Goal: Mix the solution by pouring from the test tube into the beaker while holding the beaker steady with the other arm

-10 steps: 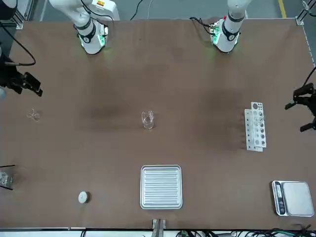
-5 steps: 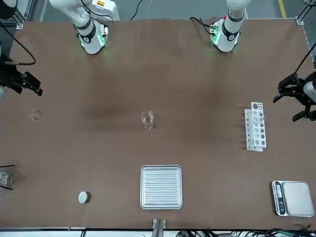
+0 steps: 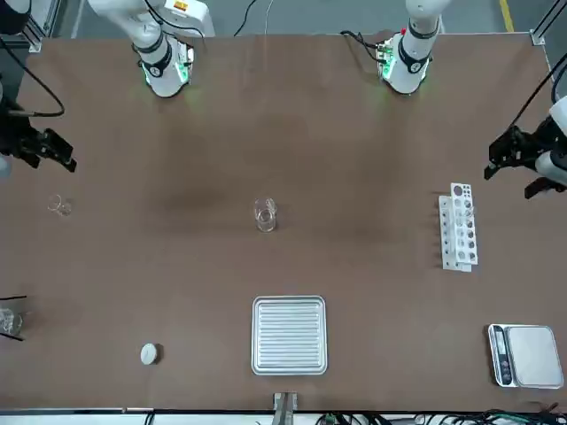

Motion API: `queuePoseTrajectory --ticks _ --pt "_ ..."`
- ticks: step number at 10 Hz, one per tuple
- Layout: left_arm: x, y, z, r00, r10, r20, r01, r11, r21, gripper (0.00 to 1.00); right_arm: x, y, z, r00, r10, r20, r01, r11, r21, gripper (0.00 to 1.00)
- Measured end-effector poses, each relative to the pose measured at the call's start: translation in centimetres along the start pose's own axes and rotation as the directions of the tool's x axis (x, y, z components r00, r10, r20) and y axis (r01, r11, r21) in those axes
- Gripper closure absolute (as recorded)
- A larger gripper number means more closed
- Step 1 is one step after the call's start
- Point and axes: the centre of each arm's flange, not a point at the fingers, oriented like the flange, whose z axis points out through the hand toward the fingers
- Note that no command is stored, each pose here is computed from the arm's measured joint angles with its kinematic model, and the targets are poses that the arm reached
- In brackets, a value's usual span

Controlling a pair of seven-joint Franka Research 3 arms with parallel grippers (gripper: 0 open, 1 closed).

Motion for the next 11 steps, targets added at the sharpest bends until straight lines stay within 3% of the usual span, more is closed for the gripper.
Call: queuePoseTrajectory --ticks 3,11 --pt "-1.3 0.8 -1.7 0.98 -0.188 0.063 0.187 0.982 0.018 0.0 0.0 -0.2 0.0 1.0 -0.003 -0.001 0.003 1.0 0.0 0.0" --pt "-1.1 3.0 -2.9 0.983 -0.179 0.039 0.177 0.984 0.035 0.0 -0.2 -0.3 -0.1 1.0 -0.007 0.002 0.007 1.0 0.0 0.0"
